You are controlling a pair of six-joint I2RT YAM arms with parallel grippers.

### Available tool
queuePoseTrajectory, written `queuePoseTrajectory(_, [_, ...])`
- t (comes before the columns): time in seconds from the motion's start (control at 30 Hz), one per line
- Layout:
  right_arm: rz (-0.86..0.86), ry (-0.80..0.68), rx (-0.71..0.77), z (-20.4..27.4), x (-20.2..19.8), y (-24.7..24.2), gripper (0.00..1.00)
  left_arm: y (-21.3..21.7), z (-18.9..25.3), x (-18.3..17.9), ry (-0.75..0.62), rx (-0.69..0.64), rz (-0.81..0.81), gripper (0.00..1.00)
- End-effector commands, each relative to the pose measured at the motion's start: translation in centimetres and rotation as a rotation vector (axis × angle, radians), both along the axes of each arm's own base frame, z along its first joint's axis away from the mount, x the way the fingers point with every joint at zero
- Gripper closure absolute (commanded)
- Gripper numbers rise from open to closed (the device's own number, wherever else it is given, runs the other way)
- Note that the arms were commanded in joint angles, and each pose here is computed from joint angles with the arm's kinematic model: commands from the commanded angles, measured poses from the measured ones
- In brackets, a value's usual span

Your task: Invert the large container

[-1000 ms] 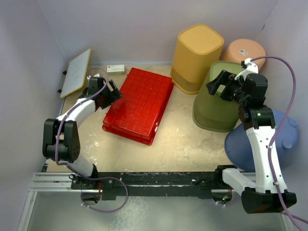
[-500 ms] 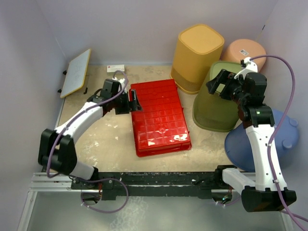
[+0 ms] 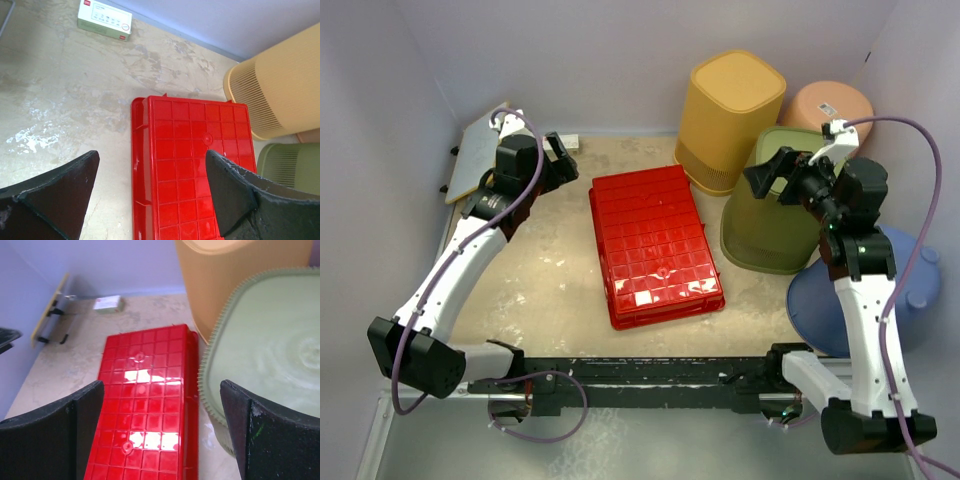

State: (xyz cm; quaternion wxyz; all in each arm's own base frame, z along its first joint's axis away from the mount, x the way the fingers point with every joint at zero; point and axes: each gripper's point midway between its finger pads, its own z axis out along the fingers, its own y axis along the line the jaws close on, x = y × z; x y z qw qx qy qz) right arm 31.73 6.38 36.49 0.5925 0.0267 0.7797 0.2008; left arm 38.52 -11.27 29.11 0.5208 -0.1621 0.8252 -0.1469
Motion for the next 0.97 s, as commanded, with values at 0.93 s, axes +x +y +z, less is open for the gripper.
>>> queuePoseTrajectory(0.93, [0.340,-0.528,-0.012,6.9,-4.5,5.1,0.00,0.9,2.7,0.7,-0.191,-0.027,0.042,0.18])
